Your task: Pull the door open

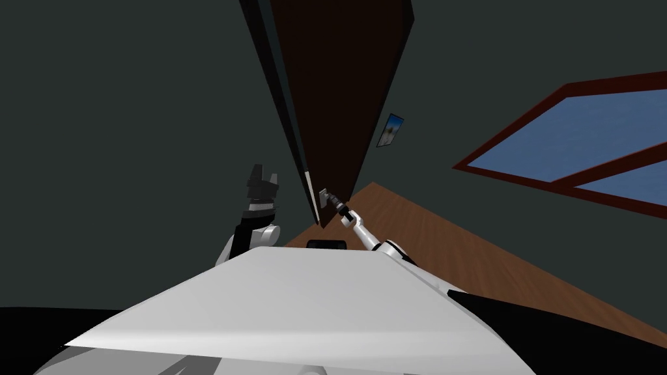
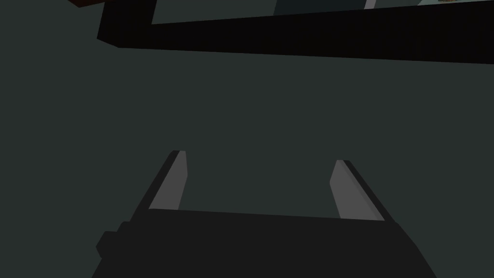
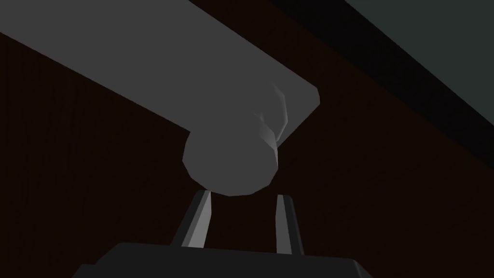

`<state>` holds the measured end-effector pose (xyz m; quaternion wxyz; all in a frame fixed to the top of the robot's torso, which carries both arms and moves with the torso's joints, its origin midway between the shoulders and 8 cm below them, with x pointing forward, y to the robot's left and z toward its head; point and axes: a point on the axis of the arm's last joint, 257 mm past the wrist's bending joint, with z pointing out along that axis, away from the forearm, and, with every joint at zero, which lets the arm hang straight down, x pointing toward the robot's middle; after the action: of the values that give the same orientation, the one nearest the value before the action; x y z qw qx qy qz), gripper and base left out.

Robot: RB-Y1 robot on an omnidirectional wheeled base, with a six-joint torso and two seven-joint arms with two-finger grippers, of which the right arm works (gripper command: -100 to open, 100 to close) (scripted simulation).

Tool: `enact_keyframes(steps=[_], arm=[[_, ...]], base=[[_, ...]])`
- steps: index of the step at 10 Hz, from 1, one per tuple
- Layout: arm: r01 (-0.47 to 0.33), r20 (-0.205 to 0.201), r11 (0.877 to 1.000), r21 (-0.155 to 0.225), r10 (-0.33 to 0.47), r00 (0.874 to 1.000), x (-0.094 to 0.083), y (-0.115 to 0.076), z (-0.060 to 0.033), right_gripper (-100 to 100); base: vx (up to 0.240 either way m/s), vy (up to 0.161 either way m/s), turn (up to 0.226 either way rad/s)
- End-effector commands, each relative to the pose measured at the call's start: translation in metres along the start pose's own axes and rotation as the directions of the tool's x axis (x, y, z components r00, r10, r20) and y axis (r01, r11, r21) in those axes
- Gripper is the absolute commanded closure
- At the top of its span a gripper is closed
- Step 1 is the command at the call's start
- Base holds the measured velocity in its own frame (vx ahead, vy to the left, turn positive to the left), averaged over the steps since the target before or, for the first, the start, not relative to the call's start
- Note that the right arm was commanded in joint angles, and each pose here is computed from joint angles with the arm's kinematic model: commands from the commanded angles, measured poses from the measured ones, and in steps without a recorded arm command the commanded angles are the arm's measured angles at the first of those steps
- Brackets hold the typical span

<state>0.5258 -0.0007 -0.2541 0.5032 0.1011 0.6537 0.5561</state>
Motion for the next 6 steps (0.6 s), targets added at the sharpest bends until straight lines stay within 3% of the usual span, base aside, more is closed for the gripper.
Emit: enact_keyframes(steps=[1,6], arm=[[-0.020,-0.030,1.000,-0.017,0.020,0.999,0.0238,0.0083,0.0021,100],[-0.020,-0.030,1.000,-0.017,0.020,0.999,0.0238,0.0083,0.0021,100]], base=[[0.000,-0.014,-0.011],[-0.003,0.002,0.003]])
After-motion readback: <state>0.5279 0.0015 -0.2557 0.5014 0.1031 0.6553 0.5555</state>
